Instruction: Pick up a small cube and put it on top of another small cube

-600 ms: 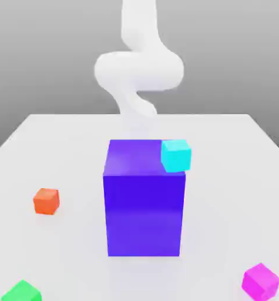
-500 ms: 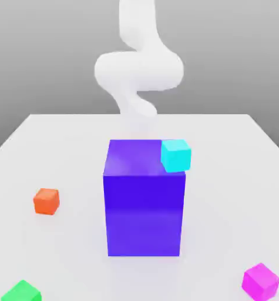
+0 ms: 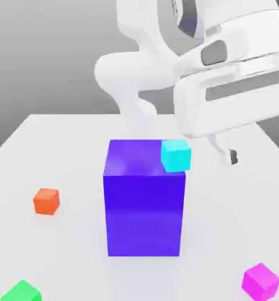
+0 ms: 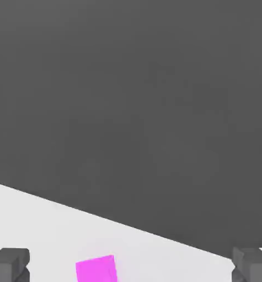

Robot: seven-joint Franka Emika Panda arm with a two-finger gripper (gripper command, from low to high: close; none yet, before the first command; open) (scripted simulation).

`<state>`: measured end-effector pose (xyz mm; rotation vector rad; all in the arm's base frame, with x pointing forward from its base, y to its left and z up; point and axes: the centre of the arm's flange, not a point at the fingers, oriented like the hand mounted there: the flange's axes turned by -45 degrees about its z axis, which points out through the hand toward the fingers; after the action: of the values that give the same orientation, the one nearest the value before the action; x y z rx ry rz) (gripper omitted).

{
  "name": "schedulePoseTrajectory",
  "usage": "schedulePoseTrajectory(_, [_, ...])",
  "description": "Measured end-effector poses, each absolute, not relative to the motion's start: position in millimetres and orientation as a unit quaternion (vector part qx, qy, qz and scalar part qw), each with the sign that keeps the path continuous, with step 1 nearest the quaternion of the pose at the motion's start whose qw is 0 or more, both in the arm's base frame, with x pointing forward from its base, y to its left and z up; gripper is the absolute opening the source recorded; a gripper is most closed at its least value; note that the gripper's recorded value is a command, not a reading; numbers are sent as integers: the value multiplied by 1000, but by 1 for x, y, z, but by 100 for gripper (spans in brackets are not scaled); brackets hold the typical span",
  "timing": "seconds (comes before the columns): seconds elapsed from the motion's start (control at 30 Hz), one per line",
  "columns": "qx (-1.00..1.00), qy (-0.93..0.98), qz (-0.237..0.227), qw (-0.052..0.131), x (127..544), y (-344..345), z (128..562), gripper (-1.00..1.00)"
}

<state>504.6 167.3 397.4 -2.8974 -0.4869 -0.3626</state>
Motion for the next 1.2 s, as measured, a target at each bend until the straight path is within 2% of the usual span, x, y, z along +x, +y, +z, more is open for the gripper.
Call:
schedulePoseTrajectory(0.2, [-975,-205,-56,59,497,212,295,0])
schedulePoseTrajectory(0.4, [-969,-246,-6,7,474,240,199,0])
schedulePoseTrajectory(0.53, [-968,-252,-1,0,471,243,140,0])
schedulePoseTrajectory(0.57, [-968,-252,0,0,471,243,131,-100])
schedulePoseTrajectory(0.77, [-968,-252,0,0,470,243,127,-100])
schedulePoseTrajectory(0.93, [-968,-251,0,0,471,242,182,-100])
schedulePoseTrajectory(1.2, [-994,-107,19,-4,534,55,198,-100])
